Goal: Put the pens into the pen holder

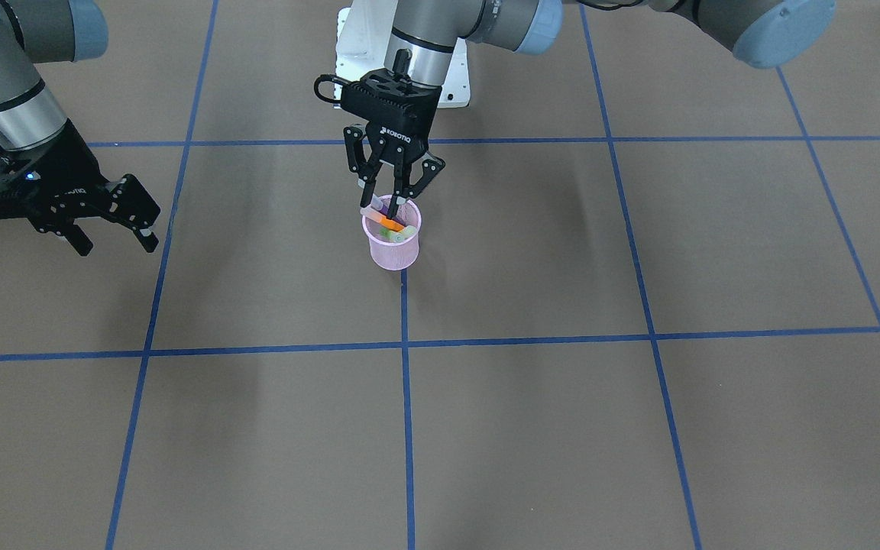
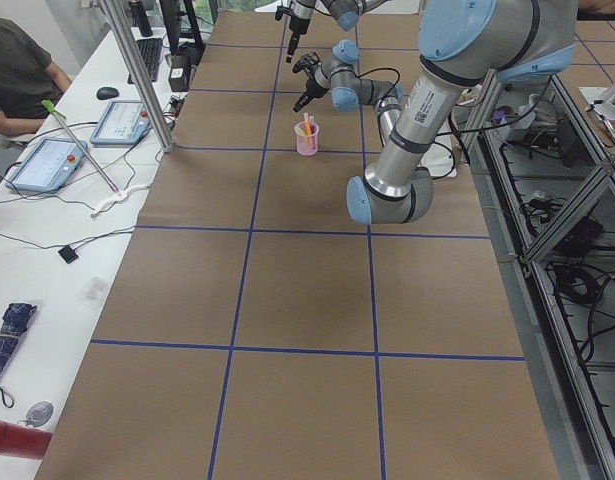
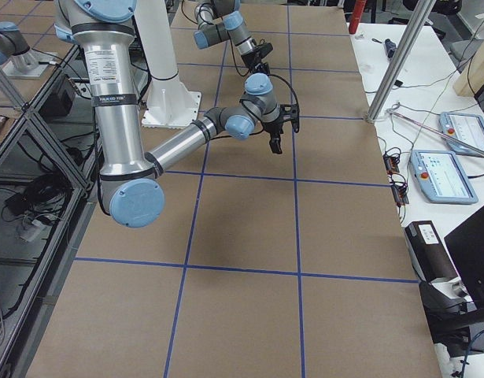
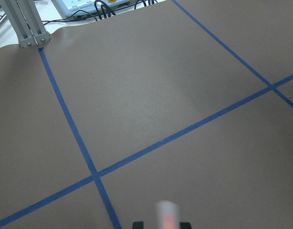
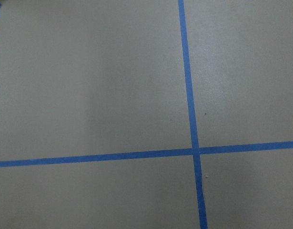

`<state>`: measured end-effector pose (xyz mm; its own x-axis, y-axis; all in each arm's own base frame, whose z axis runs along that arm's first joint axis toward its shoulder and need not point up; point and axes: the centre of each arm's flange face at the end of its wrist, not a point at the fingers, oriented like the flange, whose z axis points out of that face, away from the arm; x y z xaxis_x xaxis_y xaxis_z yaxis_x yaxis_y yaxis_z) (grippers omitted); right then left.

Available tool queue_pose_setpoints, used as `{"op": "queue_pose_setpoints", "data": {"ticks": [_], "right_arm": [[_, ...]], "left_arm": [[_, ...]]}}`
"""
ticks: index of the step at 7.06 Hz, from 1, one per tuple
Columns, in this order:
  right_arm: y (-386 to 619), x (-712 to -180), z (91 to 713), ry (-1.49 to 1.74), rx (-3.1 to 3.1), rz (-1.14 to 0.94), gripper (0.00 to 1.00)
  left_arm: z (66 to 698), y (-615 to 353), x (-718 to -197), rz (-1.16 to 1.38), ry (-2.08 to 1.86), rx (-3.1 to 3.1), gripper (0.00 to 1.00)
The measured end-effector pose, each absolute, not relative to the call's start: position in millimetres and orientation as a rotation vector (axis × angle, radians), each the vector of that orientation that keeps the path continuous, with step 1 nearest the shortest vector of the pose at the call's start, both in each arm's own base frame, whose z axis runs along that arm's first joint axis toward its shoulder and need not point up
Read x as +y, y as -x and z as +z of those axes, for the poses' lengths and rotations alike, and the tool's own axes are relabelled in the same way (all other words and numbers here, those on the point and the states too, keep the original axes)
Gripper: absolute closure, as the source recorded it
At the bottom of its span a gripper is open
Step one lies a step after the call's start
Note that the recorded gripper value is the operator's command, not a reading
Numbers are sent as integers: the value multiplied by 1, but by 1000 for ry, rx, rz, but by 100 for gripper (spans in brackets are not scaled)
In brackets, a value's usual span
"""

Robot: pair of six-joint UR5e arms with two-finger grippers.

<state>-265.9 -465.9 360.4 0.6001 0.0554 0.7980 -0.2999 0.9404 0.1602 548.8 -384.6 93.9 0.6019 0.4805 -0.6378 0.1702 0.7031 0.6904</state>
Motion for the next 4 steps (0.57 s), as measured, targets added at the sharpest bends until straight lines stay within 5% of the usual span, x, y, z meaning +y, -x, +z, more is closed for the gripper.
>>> {"op": "queue_pose_setpoints", "data": {"ticks": [4], "right_arm": [[241,-473,377,-308,-874,182,0]], "left_arm": [[145,-488,-408,172,-788,920,0]]}}
